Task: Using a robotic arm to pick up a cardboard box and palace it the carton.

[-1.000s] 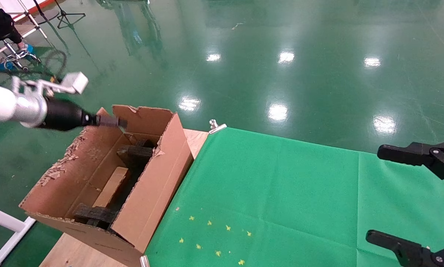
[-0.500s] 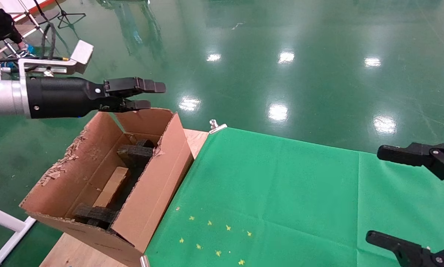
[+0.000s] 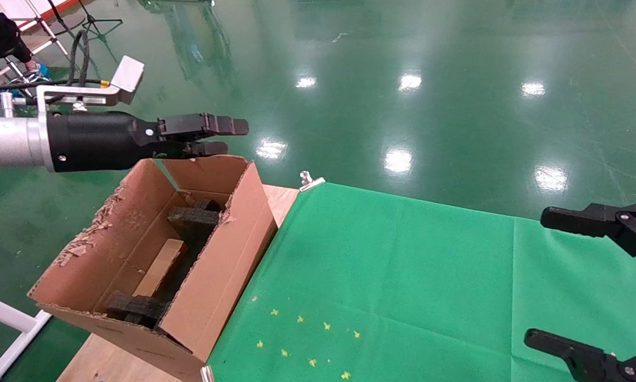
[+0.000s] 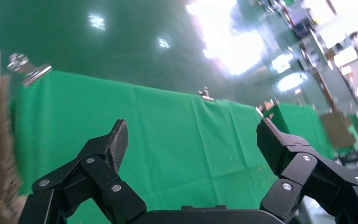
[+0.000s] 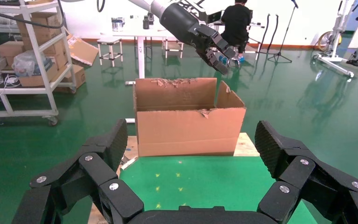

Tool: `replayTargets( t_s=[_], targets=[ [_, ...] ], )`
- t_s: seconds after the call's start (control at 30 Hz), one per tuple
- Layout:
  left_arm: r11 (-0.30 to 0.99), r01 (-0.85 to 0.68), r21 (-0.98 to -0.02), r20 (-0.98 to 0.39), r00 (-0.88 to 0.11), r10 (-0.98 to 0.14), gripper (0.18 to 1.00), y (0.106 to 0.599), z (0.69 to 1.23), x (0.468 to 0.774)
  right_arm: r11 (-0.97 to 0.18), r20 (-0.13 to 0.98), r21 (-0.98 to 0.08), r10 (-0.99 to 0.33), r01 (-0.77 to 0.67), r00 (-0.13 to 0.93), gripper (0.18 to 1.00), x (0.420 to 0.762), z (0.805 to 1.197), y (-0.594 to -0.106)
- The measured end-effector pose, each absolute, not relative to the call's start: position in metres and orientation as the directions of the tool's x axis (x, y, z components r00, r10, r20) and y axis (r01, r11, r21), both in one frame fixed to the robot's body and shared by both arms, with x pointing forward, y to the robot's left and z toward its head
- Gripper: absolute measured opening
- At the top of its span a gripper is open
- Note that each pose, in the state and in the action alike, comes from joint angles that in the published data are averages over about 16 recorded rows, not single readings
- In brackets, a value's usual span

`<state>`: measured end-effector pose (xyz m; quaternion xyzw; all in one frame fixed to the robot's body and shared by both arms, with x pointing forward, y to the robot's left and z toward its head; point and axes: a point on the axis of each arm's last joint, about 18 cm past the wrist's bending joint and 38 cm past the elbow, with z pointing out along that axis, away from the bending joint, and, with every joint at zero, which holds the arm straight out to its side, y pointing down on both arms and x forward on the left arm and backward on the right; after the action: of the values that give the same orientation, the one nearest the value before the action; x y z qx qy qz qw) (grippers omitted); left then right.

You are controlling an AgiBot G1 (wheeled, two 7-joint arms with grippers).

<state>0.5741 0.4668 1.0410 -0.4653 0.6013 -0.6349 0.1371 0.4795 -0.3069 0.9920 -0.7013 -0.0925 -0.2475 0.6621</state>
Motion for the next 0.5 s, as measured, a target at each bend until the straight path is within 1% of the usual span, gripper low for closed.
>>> replayTargets(
  t_s=[0.3,0.5],
  targets=[
    [-0.110,-0.305,-0.946,0.296,-0.676,-0.674,1.001,0.430,1.032,0.574,-0.106,0.470,-0.883,-0.198,0.457,0.860,1.001,0.479,0.992,-0.307],
    [-0.039,-0.230,-0.972,0.204,-0.757,-0.620,1.001,0.408,1.026,0.570,-0.106,0.470,-0.883,-0.198,0.457,0.860,1.001,0.479,0.992,-0.307]
  ],
)
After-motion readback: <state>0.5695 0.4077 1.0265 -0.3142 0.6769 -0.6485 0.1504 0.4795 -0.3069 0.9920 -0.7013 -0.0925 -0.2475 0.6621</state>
